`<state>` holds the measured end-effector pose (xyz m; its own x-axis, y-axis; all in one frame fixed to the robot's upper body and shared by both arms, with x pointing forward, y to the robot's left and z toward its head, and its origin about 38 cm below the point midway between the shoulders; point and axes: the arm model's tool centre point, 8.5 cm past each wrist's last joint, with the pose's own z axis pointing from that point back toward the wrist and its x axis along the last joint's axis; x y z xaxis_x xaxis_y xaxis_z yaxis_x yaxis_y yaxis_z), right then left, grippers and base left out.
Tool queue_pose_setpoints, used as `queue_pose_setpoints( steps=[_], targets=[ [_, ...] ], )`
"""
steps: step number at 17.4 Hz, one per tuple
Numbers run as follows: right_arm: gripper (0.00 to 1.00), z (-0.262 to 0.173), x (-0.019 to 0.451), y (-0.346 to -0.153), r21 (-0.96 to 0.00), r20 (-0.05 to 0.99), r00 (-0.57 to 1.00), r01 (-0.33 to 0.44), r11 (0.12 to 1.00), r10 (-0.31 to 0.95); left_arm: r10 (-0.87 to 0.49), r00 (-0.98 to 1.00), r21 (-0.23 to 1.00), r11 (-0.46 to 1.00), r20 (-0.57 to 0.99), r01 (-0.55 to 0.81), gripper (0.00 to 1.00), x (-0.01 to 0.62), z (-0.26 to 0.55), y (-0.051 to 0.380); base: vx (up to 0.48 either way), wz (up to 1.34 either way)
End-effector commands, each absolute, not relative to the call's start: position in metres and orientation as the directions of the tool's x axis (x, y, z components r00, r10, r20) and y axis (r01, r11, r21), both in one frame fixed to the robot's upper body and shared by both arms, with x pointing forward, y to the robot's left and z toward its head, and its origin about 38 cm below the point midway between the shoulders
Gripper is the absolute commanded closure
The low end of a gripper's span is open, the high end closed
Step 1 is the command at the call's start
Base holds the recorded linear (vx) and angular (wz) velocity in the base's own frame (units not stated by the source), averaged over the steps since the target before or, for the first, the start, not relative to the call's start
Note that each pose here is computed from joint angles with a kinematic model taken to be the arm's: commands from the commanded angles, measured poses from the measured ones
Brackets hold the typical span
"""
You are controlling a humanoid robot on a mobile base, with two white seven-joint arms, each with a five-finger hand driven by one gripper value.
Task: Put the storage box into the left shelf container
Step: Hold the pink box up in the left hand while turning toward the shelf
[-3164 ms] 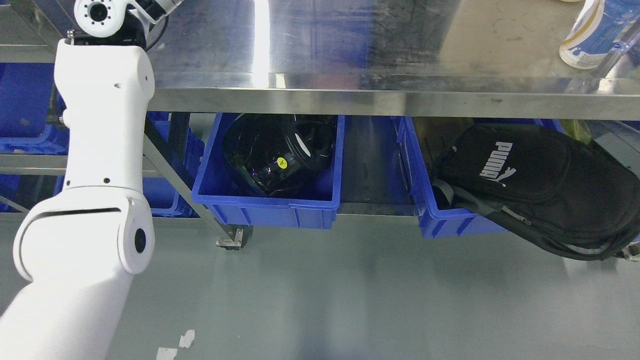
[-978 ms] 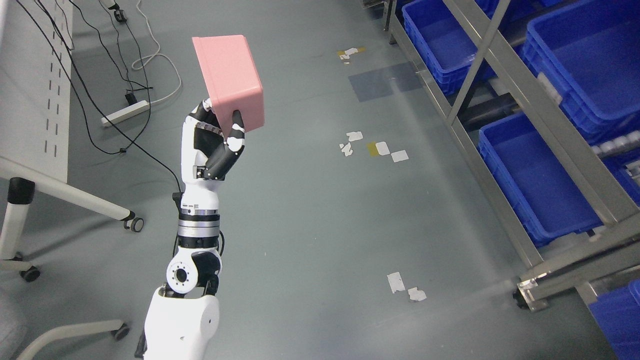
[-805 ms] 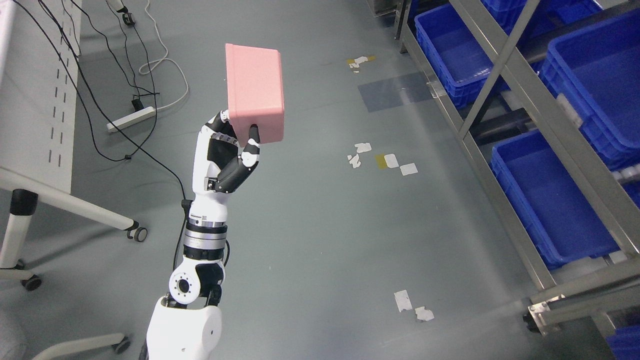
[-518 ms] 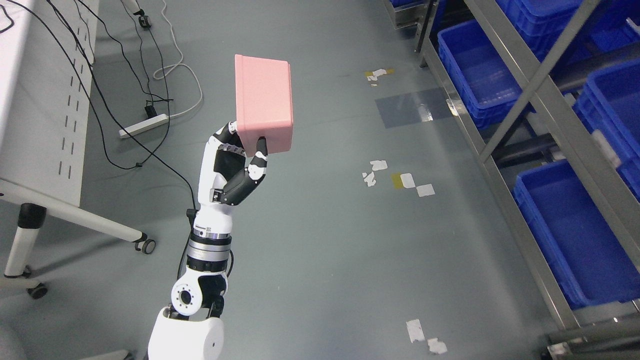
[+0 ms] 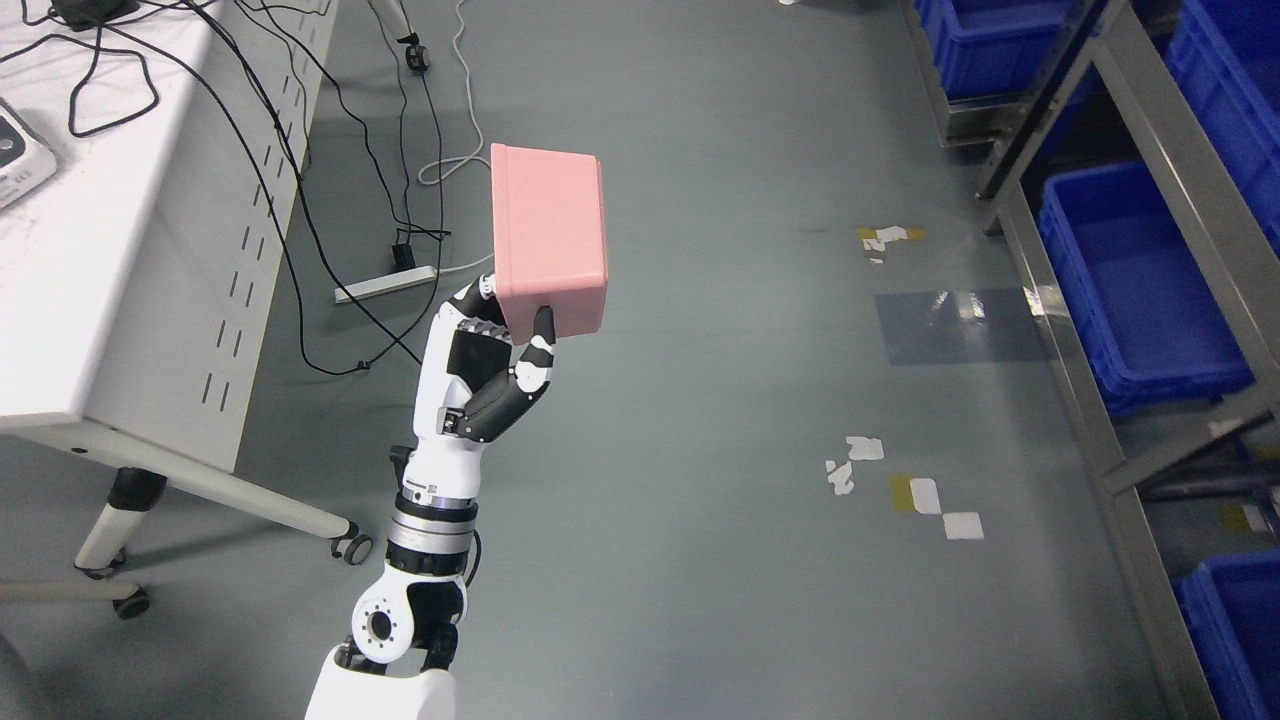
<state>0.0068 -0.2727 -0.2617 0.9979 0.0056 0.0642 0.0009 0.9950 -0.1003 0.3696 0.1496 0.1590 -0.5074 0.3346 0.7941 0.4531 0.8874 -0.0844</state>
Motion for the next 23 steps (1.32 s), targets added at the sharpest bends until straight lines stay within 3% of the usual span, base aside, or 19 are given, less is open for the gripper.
queue_pose_setpoints(
  steps=[1,9,12,23],
  targets=[
    [0.0,-0.261,0.017,-0.284,-0.117,0.088,0.996,0.006,0.993,0.005,0.336,-0.484,0.0,0.822,0.808,0.57,0.97,0.357,0.157,0.135,0.406,0.33],
    [0.0,-0.261,0.017,-0.284,-0.118,0.088,0.996,0.006,0.993,0.005,0.329,-0.49,0.007,0.824,0.807,0.566,0.96,0.357,0.157,0.14,0.395,0.14],
    [0.0,-0.261,0.017,-0.284,-0.117,0.088,0.996,0.006,0.993,0.005,0.322,-0.523,-0.118,0.915,0.789,0.386,0.97,0.366,0.16,0.165,0.394,0.0],
    [0.0,-0.261,0.017,-0.284,-0.117,0.088,0.996,0.006,0.993,0.005,0.328,-0.495,-0.069,0.88,0.804,0.47,0.96,0.36,0.154,0.151,0.395,-0.14]
  ],
)
